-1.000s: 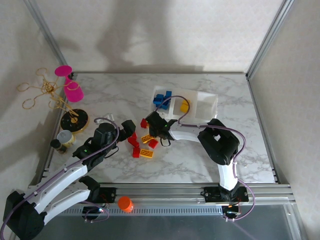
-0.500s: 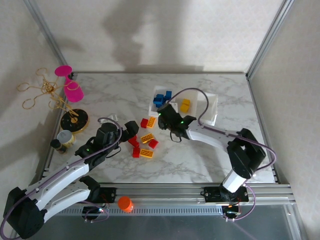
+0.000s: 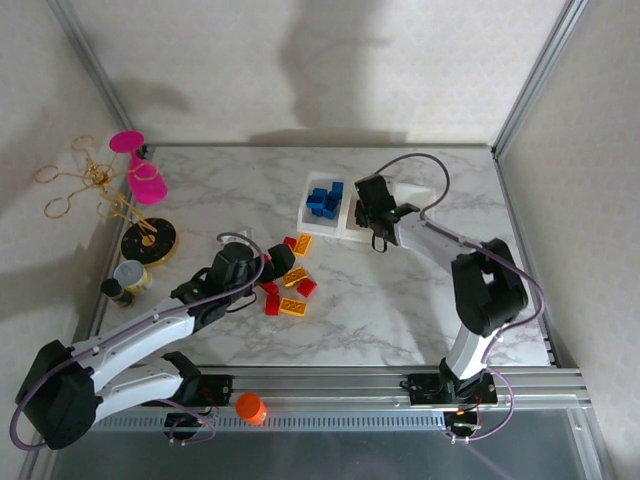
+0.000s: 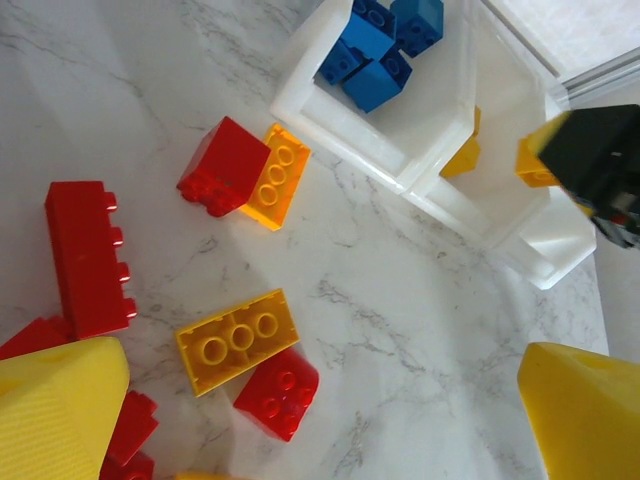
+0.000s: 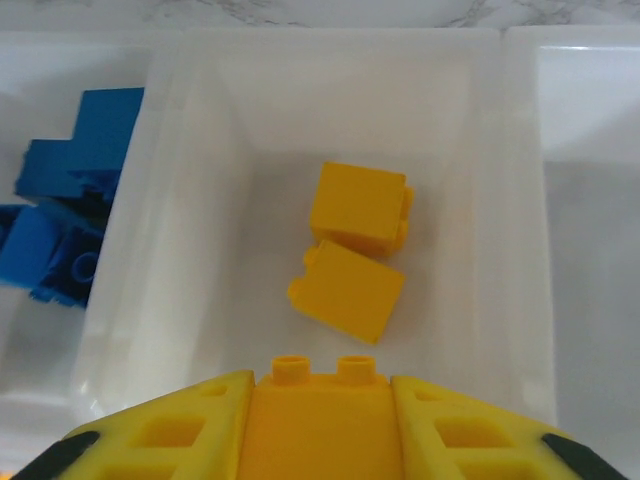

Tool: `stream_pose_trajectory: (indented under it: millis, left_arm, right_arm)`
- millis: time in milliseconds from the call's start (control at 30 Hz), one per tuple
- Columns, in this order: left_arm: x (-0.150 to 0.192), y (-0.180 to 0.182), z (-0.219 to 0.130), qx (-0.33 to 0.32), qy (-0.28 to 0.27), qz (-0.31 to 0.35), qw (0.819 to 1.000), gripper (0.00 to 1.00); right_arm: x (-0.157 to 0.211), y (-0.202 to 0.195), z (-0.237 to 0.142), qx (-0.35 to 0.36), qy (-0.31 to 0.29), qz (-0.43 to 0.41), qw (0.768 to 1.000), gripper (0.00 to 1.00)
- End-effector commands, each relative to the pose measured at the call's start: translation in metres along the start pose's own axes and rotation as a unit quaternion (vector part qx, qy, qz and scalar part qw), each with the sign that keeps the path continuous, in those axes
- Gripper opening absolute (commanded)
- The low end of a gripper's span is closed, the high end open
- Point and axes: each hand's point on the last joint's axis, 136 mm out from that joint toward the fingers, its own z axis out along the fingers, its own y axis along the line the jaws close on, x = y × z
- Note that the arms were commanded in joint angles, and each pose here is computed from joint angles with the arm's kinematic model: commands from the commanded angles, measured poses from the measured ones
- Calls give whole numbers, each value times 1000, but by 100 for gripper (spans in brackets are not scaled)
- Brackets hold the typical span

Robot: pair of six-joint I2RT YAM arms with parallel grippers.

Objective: Sort the legos into containers by color
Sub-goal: Place the lego in the container, then move the lego to the center of the table.

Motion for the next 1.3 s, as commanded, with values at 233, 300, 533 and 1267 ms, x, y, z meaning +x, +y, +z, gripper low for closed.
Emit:
stream_pose_trajectory:
  millis: [233,300,533,1267]
  left_arm:
    - [-17,-28,-1,26,-18,7,999,100]
    - [-18,-28,-1,26,-20,9,999,100]
    - [-22,-27,-6,21,-28,18,999,100]
    - [-24,18,-40,-34,-72,-1,997,100]
  right_arm:
    - [-42,12,29,-23,-18,-7,1000,54]
    - [-47,14,25,-28,-23,-6,999,54]
    - [-44,30,-10,-76,-33,-17,996,56]
    - [100,139,-19,-114,79,-46,989,65]
